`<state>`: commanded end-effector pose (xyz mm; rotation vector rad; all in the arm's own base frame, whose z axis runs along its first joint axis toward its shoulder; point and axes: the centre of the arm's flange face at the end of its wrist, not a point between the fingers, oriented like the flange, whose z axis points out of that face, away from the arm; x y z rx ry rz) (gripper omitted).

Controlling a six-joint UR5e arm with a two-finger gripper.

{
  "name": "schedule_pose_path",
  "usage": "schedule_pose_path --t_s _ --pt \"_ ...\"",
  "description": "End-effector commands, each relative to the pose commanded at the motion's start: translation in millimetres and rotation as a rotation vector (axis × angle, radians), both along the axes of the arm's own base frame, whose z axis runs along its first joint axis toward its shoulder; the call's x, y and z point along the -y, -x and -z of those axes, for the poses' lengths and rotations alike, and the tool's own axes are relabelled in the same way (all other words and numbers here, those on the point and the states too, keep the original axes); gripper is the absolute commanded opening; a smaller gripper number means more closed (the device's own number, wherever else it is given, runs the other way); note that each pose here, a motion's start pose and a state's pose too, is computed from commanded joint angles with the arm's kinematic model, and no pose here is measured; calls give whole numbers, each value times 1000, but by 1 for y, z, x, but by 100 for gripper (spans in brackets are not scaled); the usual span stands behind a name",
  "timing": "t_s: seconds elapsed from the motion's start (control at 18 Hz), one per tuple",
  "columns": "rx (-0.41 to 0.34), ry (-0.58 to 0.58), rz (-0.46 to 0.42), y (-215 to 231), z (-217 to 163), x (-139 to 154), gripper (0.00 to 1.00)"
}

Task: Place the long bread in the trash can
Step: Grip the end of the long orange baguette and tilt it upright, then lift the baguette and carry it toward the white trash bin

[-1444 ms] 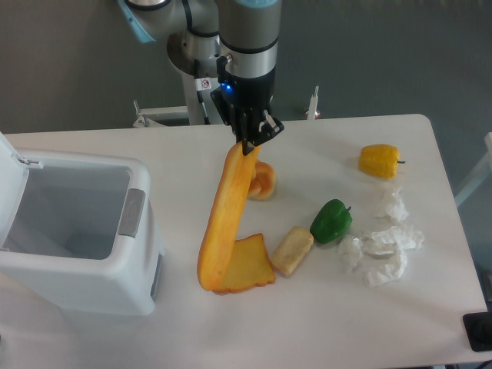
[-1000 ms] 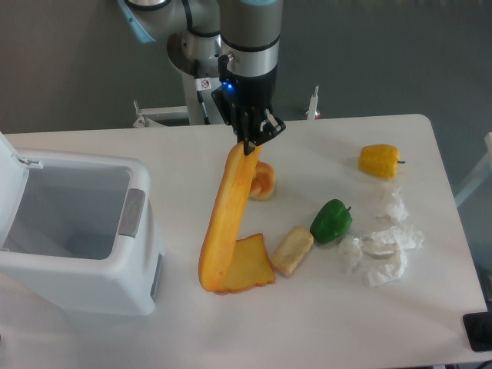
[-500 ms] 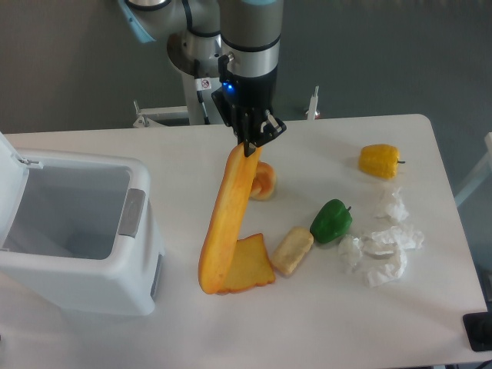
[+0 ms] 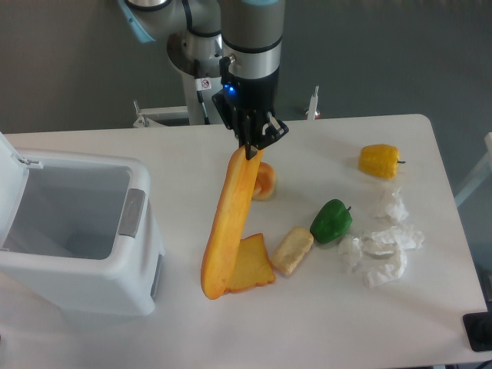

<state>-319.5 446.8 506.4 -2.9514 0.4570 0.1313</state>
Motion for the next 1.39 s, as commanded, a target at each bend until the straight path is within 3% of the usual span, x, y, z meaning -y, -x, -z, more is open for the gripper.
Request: schedule_pose_path --t_s 0.5,0.89,1.39 --pt "0 -4 -9 13 -2 -9 0" --pt "-8 -29 -57 -15 -43 19 0" --pt "66 -113 -66 -43 -66 29 0"
